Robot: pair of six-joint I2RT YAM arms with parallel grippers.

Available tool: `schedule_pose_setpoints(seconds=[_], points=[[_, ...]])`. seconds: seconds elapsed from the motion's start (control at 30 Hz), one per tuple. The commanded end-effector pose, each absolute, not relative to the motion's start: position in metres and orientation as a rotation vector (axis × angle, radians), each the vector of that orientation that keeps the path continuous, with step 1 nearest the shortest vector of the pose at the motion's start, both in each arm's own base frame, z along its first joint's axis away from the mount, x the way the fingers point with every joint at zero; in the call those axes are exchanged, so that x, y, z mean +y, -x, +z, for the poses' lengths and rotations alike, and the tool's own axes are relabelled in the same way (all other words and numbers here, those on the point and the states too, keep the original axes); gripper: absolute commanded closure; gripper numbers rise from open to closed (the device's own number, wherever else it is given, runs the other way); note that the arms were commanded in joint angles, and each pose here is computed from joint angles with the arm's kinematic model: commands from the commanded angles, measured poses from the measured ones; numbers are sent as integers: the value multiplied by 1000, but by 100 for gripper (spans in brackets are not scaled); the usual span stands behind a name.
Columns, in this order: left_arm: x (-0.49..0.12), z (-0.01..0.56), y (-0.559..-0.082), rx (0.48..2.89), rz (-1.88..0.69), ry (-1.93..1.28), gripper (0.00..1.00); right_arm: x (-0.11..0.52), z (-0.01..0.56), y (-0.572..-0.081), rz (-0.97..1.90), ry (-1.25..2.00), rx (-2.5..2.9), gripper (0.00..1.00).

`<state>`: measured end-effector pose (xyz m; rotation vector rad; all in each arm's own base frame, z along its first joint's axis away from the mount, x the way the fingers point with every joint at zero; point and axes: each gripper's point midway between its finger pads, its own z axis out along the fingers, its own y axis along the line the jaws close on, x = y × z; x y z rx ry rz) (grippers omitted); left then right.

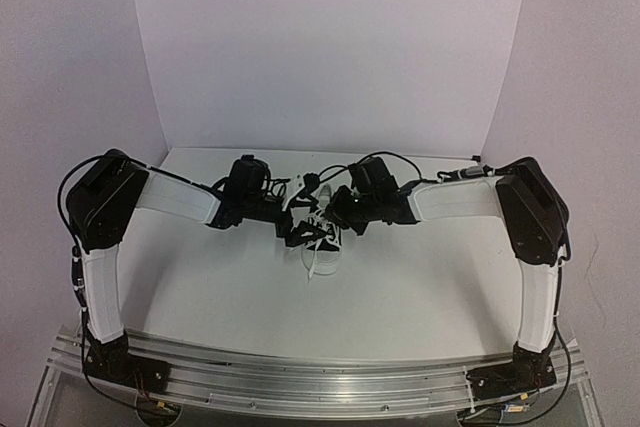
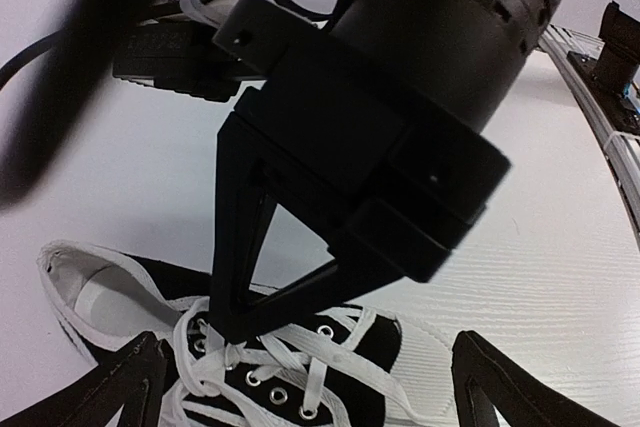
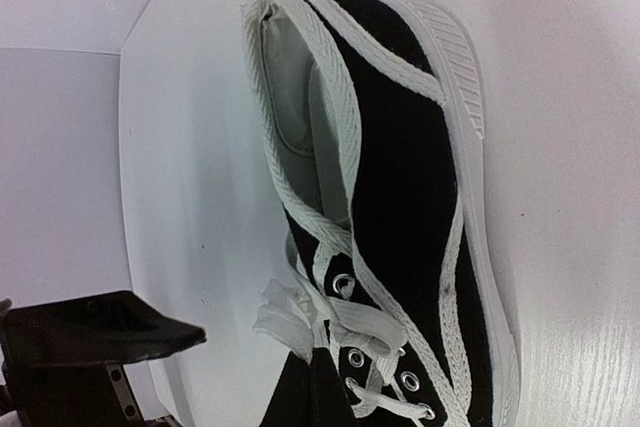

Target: Tie the shoes

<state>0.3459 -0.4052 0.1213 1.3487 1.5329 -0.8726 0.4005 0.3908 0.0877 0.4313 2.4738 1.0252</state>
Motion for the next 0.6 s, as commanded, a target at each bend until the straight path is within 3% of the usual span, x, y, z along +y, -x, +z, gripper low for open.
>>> schedule_pose_setpoints(seconds=[0.0, 0.3, 0.43, 0.57], points=[[-419, 125, -359, 1490, -892, -1367, 4, 397, 110, -404, 1060, -418, 2415, 100], [-421, 113, -366, 1541, -879, -1363, 37, 401, 114, -406, 1080, -400, 2404, 100], [-420, 110, -376, 1545, -820, -1349, 38, 403, 115, -406, 1085, -394, 2402, 100], [-416, 117, -387, 1515, -726, -1326, 33, 401, 114, -405, 1081, -408, 2403, 100]])
